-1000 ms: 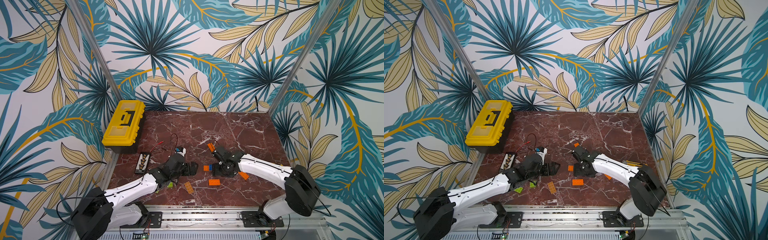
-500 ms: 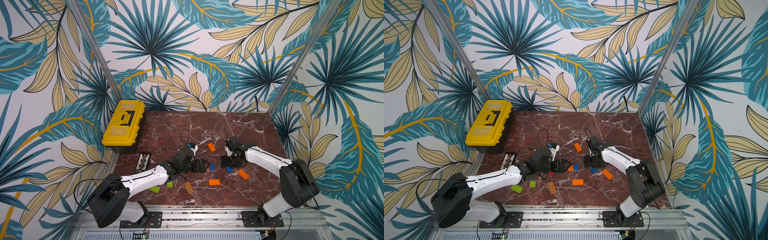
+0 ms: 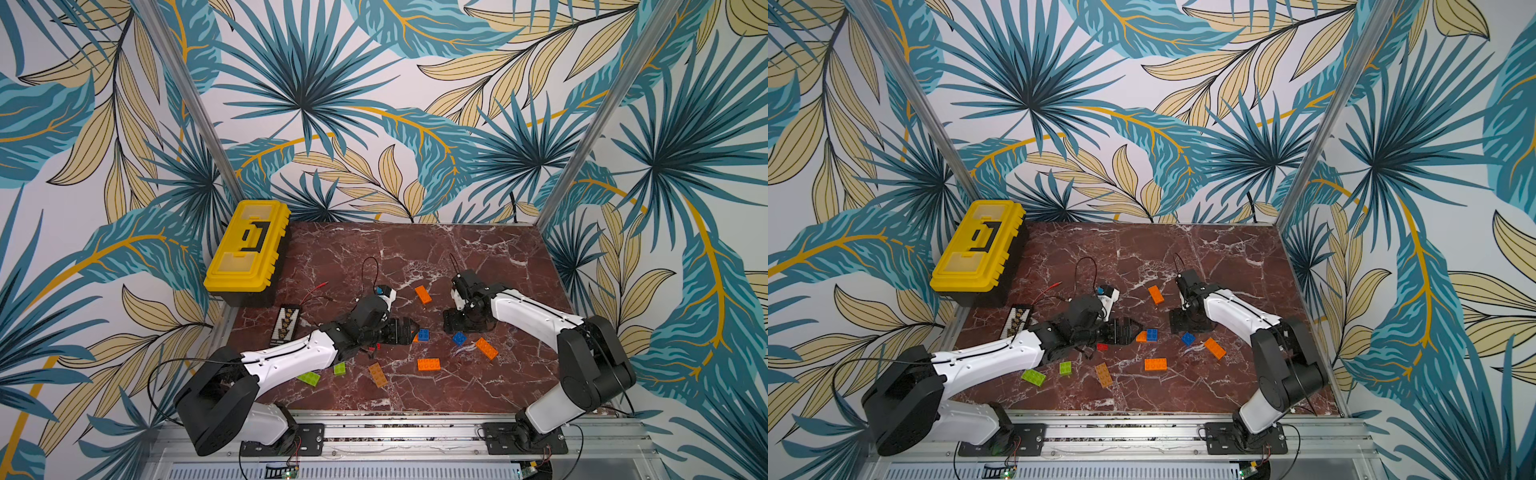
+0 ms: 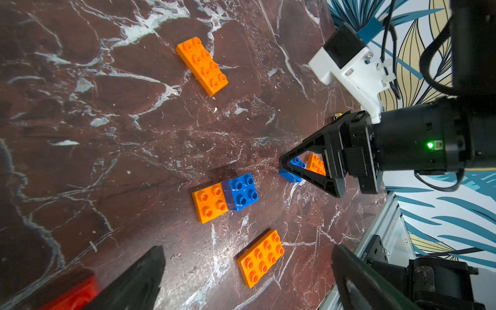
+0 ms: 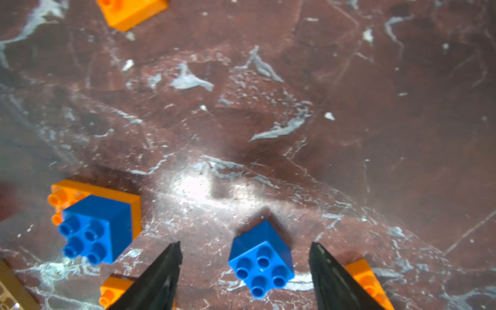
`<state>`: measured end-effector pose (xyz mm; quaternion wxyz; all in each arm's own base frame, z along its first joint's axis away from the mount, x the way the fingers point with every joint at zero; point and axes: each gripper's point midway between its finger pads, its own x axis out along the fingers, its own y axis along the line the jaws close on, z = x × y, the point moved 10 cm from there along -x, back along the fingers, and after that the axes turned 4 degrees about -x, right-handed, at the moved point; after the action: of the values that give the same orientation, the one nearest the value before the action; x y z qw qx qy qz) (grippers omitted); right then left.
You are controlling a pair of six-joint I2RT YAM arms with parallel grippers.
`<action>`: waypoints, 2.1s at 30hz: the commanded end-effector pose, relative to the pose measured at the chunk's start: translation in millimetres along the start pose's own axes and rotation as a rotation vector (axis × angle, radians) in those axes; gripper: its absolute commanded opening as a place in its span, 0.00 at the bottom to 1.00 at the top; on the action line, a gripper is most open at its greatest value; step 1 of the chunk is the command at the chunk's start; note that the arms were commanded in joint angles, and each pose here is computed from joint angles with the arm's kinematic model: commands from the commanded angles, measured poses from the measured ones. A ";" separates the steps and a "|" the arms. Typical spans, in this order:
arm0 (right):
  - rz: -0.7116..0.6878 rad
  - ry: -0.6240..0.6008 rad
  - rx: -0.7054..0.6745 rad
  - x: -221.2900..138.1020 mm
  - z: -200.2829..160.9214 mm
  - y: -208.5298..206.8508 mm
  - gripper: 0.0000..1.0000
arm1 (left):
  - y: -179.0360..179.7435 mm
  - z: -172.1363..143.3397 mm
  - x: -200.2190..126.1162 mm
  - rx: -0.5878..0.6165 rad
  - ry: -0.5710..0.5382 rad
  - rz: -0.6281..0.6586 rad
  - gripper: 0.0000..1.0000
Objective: Assemble the number 5 with lego
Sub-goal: Pick up the lego brick from the center of the board.
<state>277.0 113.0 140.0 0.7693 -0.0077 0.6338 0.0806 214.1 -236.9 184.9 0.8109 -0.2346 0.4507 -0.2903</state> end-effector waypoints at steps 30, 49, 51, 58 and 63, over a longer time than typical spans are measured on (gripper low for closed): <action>-0.037 0.115 0.043 10.2 -29.5 -2.0 0.44 | -11.6 10.0 -1.3 0.015 -0.025 -0.035 1.00; -0.042 0.121 0.020 10.5 -27.0 2.4 0.33 | -12.8 11.3 -6.6 0.019 -0.039 -0.029 1.00; -0.037 0.116 0.019 8.5 -27.0 3.1 0.33 | -12.7 10.6 -6.8 0.023 -0.038 -0.026 1.00; -0.013 0.091 0.039 -8.9 -31.5 10.5 0.29 | -10.2 11.1 -11.3 0.021 -0.062 0.003 1.00; 0.018 0.046 0.064 -28.3 -47.4 27.3 0.27 | -1.6 7.3 -21.2 0.012 -0.115 0.047 1.00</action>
<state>238.8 127.5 154.9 0.7579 0.0062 0.6478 0.0765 213.6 -230.4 194.7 0.8275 -0.2355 0.4301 -0.2734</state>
